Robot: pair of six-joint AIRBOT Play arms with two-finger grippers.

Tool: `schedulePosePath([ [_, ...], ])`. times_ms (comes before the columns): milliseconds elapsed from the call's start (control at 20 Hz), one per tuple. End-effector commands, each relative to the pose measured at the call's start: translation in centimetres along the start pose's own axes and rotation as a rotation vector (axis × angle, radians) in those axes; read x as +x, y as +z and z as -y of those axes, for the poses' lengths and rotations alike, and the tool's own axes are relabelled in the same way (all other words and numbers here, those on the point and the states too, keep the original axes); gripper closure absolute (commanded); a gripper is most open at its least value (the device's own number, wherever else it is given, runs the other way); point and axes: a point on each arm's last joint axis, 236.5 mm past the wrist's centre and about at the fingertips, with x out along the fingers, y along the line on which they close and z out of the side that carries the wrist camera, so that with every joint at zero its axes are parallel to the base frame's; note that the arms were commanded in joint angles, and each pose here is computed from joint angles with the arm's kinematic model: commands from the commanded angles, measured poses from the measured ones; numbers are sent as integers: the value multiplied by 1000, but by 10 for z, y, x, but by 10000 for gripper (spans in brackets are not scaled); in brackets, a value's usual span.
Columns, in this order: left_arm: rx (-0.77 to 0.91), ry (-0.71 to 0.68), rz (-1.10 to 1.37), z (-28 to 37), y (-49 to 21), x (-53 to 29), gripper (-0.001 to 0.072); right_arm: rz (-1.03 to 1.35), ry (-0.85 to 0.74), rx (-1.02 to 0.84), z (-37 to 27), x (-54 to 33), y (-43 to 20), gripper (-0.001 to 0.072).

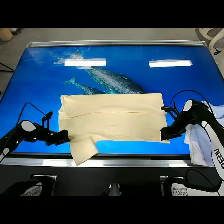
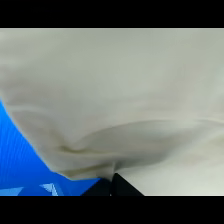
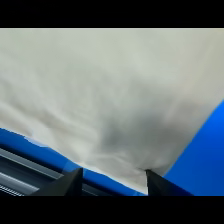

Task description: Fold the shirts.

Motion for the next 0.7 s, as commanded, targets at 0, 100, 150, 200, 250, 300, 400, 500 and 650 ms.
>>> schedulePosePath([
  [0,5,0,2,0,1,0,672,29,-7,-43,-2,-8,4,324],
  [100,13,0,4,0,1,0,672,85,-49,-74,2,-26,12,277],
  [150,13,0,4,0,1,0,672,91,-75,-78,6,-31,12,277],
  [200,13,0,3,0,1,0,672,66,-91,-77,10,-31,7,277],
  [250,13,0,2,0,1,0,672,41,-90,-73,11,-28,1,277],
  [300,13,0,2,0,1,0,673,26,-82,-70,10,-24,-2,273],
  [400,20,0,2,0,1,0,673,22,-78,-28,11,-17,-3,254],
  [500,20,0,2,0,1,0,673,4,-66,5,11,-9,-4,207],
  [650,20,0,3,0,1,0,673,-2,-3,27,0,-1,-1,216],
])
